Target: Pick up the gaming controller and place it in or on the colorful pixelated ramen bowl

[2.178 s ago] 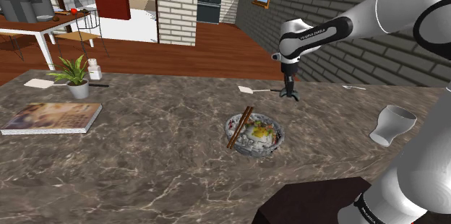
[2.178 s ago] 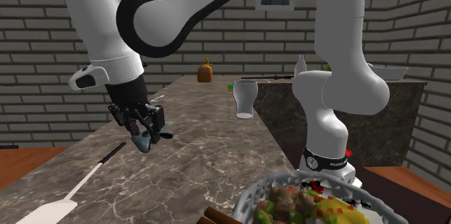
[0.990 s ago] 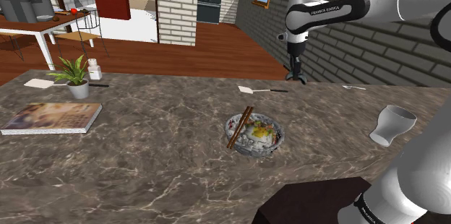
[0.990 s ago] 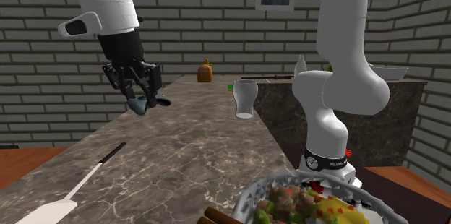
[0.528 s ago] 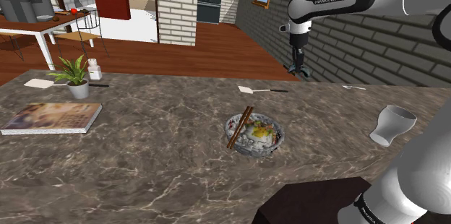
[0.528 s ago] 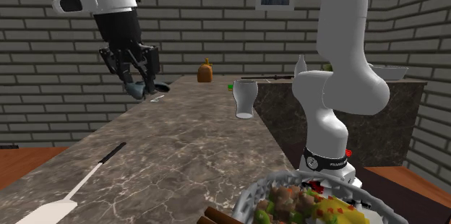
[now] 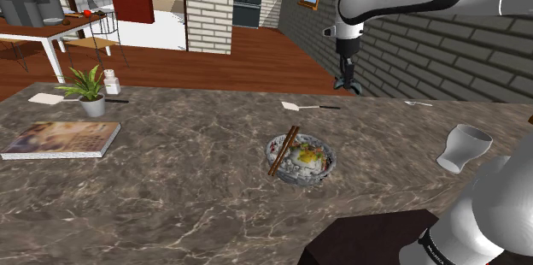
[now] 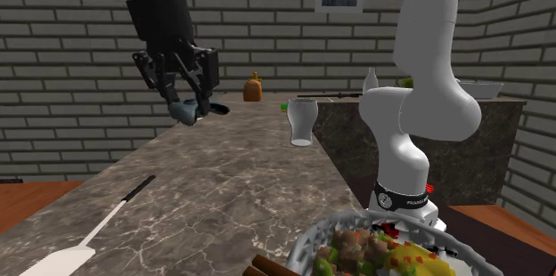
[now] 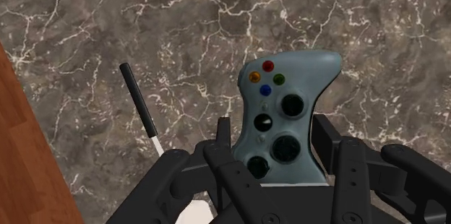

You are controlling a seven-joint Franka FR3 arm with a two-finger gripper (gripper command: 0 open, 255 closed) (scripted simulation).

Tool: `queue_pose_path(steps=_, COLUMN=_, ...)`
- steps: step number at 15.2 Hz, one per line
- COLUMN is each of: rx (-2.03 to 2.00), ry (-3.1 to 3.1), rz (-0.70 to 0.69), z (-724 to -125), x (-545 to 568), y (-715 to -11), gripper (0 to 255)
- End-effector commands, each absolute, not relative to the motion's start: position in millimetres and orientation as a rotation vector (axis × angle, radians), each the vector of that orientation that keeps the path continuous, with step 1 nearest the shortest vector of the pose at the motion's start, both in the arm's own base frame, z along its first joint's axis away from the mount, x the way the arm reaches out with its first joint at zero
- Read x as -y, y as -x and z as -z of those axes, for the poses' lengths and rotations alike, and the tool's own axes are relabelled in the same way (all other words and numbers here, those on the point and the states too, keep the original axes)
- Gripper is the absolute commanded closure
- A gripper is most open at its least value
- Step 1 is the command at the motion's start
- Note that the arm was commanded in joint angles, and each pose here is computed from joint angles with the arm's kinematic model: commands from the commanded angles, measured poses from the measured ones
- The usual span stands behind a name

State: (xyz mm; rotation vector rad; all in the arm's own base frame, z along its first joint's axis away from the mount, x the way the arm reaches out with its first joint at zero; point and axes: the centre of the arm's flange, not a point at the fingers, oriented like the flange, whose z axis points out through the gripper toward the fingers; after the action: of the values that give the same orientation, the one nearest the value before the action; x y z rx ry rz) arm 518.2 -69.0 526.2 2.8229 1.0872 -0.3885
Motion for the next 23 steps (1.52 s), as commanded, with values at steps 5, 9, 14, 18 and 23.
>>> queue_pose_path(steps=5, rx=-1.085, ry=-2.823, rz=0.389, z=-531, x=-8, y=-494, gripper=255)
queue_pose_path(steps=9, rx=-1.085, ry=-2.823, rz=0.389, z=-533, x=-59, y=-479, gripper=255)
queue_pose_path(steps=14, rx=-1.085, ry=-2.823, rz=0.389, z=-535, x=-122, y=-460, gripper=255)
queue_pose_path(steps=18, rx=-1.085, ry=-2.823, rz=0.389, z=-536, x=-172, y=-445, gripper=255)
queue_pose_path(steps=23, rx=-1.085, ry=-2.823, rz=0.389, z=-538, x=-236, y=-426, gripper=255)
